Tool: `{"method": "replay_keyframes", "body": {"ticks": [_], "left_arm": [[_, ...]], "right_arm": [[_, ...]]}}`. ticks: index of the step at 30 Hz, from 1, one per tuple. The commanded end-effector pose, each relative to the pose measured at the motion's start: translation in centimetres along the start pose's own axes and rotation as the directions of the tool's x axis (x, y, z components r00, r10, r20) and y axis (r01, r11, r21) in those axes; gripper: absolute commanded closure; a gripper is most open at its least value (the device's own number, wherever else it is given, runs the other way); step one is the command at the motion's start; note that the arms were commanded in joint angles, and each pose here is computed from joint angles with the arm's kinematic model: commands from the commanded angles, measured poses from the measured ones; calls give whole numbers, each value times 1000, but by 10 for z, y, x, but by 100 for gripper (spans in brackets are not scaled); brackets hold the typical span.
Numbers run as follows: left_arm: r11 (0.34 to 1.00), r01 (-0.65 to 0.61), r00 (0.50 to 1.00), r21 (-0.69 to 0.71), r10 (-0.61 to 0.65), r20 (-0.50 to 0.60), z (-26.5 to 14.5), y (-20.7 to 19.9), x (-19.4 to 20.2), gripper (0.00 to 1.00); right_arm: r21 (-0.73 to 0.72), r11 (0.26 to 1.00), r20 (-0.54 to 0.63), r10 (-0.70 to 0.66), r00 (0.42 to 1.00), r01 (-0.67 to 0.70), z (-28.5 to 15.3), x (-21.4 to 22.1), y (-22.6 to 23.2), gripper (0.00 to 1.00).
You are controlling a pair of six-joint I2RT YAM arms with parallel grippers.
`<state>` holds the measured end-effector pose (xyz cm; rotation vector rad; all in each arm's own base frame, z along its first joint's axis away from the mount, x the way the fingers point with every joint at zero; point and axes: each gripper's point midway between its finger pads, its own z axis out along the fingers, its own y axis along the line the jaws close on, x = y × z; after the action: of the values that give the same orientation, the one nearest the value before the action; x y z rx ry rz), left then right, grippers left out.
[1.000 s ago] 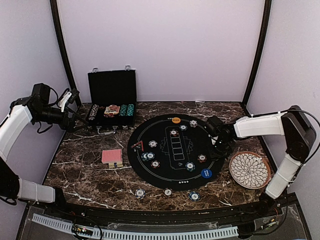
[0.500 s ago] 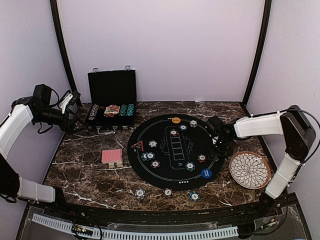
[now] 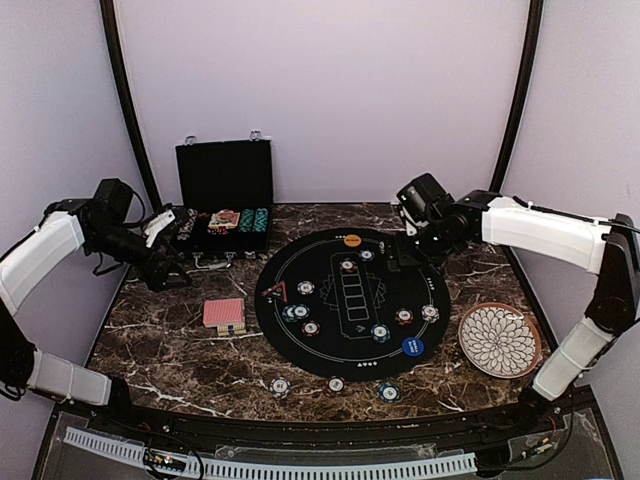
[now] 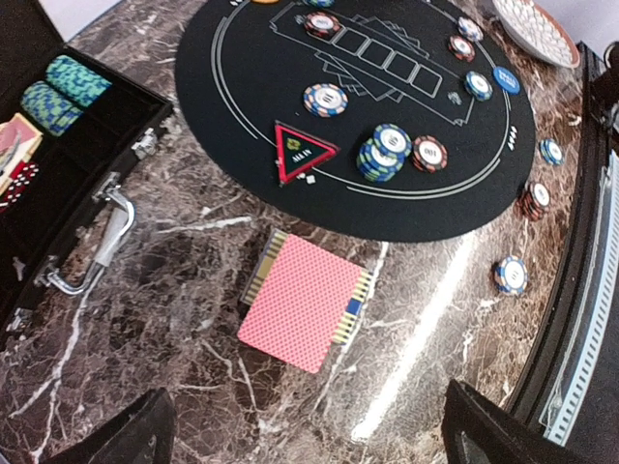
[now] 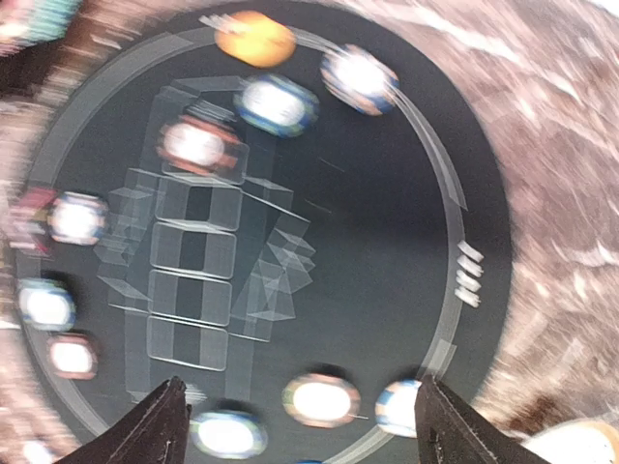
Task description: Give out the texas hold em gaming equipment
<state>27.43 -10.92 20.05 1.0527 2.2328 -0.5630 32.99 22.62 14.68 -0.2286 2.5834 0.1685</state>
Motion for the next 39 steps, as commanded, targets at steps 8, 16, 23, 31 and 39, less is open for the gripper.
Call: {"method": "replay_keyframes", "body": {"ticks": [8, 16, 23, 31, 39], "left_arm": [[981, -188, 965, 54, 195, -177, 52, -7, 35, 1], [931, -344, 899, 119, 363, -246, 75, -4, 53, 1], [870, -457, 844, 185, 489, -218, 89, -13, 59, 1], [846, -500, 812, 186, 532, -238, 103, -5, 65, 1], [833, -514, 793, 206, 552, -258, 114, -6, 72, 1]], "right_arm": [[-499, 867, 36, 11, 999, 8, -38, -31, 171, 13], [-603, 797, 25, -8, 1000, 22, -35, -26, 228, 11], [-645, 764, -3, 5, 1000, -6, -28, -16, 243, 9], [-641, 767, -16, 5, 1000, -14, -25, -6, 241, 6], [-636, 772, -21, 6, 1000, -18, -25, -4, 239, 1]]}}
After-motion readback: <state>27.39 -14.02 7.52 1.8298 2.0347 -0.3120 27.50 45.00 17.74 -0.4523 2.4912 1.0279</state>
